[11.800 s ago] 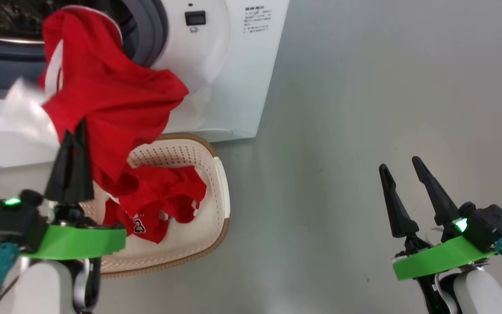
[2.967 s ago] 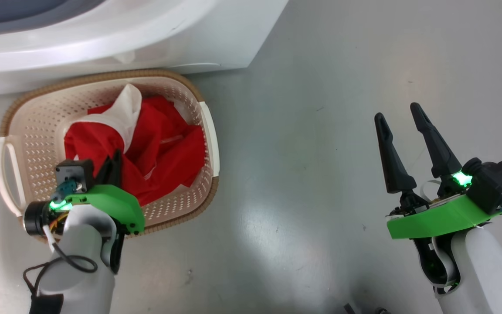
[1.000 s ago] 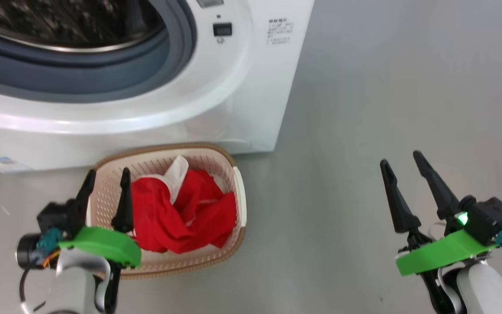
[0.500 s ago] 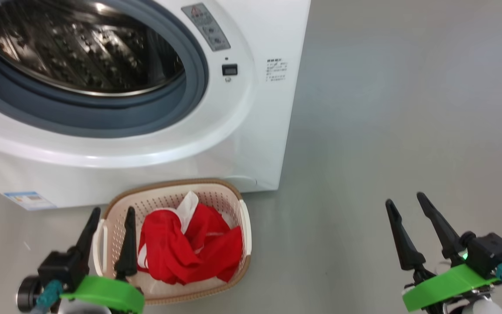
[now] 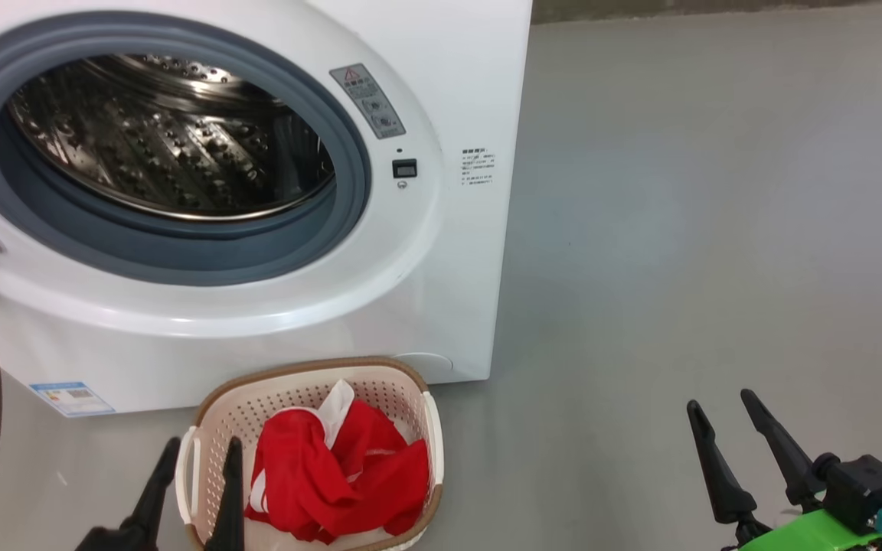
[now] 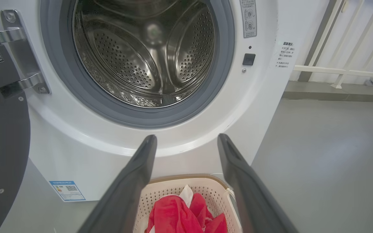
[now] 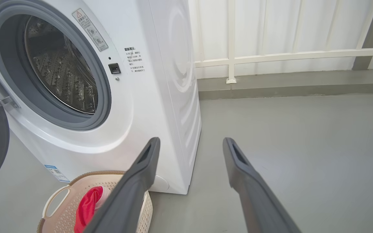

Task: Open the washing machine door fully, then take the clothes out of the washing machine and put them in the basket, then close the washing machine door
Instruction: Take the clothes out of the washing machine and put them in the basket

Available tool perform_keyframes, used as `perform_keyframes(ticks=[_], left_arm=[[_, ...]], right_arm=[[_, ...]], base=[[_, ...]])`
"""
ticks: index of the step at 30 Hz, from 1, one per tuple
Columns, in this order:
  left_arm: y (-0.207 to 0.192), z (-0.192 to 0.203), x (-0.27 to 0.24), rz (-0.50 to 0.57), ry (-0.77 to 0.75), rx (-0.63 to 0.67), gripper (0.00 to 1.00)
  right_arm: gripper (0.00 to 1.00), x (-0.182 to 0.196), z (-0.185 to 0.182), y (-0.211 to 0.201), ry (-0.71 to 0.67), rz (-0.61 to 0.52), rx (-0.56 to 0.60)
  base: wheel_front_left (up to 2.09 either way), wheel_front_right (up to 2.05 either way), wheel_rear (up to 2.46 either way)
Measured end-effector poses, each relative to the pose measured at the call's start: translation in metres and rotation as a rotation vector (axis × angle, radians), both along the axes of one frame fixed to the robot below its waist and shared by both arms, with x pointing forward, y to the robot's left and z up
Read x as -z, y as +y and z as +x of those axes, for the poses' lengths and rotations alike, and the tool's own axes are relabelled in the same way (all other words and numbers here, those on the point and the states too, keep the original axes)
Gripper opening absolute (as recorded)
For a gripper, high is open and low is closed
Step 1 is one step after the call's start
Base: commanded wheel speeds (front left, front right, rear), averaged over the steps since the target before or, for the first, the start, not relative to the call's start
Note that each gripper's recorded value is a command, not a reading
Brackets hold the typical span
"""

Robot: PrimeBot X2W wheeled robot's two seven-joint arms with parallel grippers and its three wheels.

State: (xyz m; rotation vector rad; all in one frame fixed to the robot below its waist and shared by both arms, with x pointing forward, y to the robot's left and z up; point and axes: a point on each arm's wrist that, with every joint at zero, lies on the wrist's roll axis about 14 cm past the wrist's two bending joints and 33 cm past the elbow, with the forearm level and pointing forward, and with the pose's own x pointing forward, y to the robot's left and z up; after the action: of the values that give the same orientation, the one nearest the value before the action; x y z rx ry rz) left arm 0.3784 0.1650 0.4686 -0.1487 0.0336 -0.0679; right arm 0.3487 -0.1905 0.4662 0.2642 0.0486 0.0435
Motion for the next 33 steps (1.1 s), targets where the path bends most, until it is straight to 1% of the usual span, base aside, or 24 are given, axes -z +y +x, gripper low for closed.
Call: perform_keyframes(ticks=[7, 11, 20, 33], left_arm=[[0.006, -0.026, 0.002, 0.012, 0.009, -0.017, 1.0], [0.009, -0.034, -0.002, 0.016, 0.0, -0.03, 1.0], [0.017, -0.042, -0.006, 0.02, -0.014, -0.059, 1.0], [0.018, -0.042, -0.005, 0.02, -0.009, -0.06, 1.0]], right_arm=[[1.0, 0.003, -0.021, -0.01, 0.012, -0.005, 0.033], [1.0, 0.005, -0.029, -0.012, 0.017, -0.001, 0.041], [1.0, 0.002, -0.032, -0.013, 0.005, 0.004, 0.05], [1.0, 0.003, -0.032, -0.012, 0.009, -0.002, 0.049]], base=[[0.0, 0.0, 0.0], [0.0, 0.0, 0.0], [0.0, 0.0, 0.0], [0.0, 0.0, 0.0]])
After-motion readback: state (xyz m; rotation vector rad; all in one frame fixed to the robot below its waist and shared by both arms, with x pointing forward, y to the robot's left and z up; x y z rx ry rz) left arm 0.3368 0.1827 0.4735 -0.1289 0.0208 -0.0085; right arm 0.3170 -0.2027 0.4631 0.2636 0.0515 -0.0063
